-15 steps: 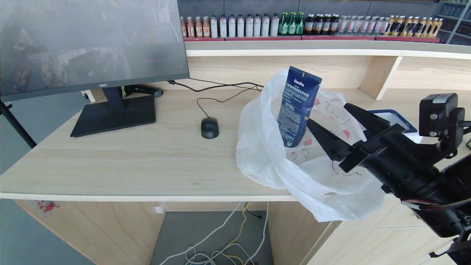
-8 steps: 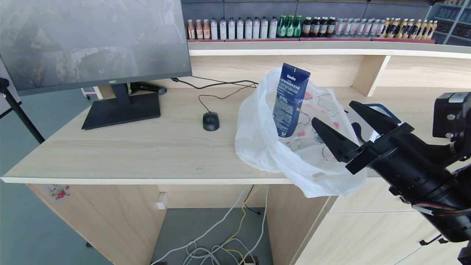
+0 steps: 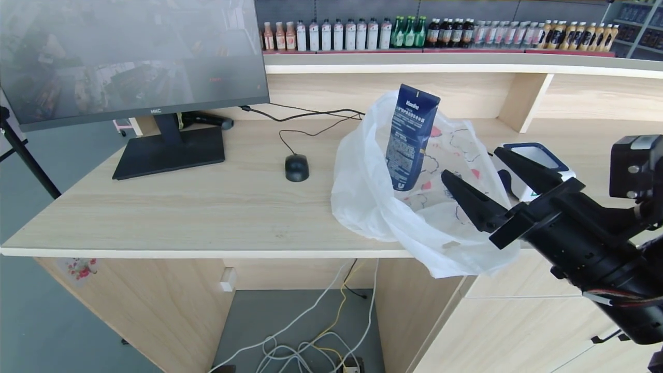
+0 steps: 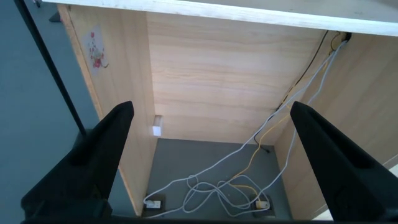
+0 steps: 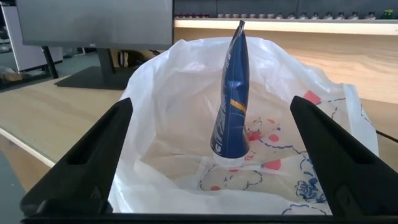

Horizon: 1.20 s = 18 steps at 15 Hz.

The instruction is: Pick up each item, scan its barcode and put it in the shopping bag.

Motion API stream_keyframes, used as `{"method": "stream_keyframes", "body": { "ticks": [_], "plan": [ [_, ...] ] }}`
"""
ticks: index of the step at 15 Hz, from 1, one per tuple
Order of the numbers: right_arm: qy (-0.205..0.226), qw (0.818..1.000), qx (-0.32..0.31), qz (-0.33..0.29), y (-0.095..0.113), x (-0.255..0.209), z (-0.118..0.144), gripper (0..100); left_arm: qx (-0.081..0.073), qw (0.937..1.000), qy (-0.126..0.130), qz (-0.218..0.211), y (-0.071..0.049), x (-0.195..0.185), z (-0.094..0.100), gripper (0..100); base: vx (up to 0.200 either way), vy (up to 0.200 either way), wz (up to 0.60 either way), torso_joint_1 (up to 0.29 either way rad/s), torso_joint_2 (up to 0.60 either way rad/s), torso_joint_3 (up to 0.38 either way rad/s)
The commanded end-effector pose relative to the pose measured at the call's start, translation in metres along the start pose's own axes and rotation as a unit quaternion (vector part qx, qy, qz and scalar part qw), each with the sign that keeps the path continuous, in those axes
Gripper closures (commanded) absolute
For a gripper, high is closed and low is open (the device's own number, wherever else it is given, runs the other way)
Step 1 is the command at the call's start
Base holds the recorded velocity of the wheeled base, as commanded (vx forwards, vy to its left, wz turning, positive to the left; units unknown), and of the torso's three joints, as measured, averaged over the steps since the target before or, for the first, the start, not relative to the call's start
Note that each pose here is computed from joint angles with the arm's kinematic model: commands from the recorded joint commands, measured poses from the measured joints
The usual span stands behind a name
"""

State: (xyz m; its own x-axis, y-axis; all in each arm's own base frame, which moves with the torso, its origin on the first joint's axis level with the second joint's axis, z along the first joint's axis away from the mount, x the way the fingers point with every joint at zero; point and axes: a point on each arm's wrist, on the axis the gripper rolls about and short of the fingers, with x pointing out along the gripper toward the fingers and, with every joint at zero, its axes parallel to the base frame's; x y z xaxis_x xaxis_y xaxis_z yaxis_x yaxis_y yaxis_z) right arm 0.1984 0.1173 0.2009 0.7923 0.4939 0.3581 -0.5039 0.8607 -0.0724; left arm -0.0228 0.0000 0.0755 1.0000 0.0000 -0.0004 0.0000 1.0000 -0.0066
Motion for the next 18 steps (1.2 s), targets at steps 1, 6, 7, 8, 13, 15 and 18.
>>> {"method": "stream_keyframes", "body": {
  "ticks": [1, 6, 7, 8, 13, 15, 18],
  "plan": [
    [-0.002, 1.000, 0.000, 0.000, 0.000, -0.002, 0.002, 0, 0.000, 1.0000, 0.000, 0.000, 0.000, 0.000, 0.000, 0, 0.000, 0.000, 0.00, 0.000, 0.00, 0.000],
    [-0.002, 1.000, -0.001, -0.001, 0.000, -0.003, 0.002, 0, 0.000, 1.0000, 0.000, 0.000, 0.000, 0.000, 0.000, 0, 0.000, -0.040, 0.00, 0.004, 0.00, 0.000],
    [-0.002, 1.000, -0.001, -0.001, -0.001, -0.003, 0.002, 0, 0.000, 1.0000, 0.000, 0.000, 0.000, 0.000, 0.000, 0, 0.000, -0.200, 0.00, 0.007, 0.00, 0.002],
    [0.001, 1.000, -0.001, -0.001, 0.000, -0.004, 0.001, 0, 0.000, 1.0000, 0.000, 0.000, 0.000, 0.000, 0.000, 0, 0.000, -0.200, 0.00, -0.002, -0.01, 0.012],
    [0.012, 1.000, -0.006, -0.015, -0.007, -0.003, -0.005, 0, -0.001, 1.0000, 0.000, 0.000, 0.000, 0.000, 0.000, 0, 0.000, -0.200, 0.00, -0.003, 0.00, -0.001],
    [0.015, 1.000, -0.009, -0.023, -0.011, -0.003, -0.006, 0, -0.001, 1.0000, 0.000, 0.000, 0.000, 0.000, 0.000, 0, 0.000, -0.200, 0.00, 0.010, 0.01, 0.002],
    [0.020, 0.999, -0.009, -0.023, -0.011, -0.004, -0.009, 0, -0.001, 1.0000, 0.000, 0.000, 0.000, 0.000, 0.000, 0, 0.000, -0.200, 0.00, -0.001, 0.01, -0.001]
  ]
}}
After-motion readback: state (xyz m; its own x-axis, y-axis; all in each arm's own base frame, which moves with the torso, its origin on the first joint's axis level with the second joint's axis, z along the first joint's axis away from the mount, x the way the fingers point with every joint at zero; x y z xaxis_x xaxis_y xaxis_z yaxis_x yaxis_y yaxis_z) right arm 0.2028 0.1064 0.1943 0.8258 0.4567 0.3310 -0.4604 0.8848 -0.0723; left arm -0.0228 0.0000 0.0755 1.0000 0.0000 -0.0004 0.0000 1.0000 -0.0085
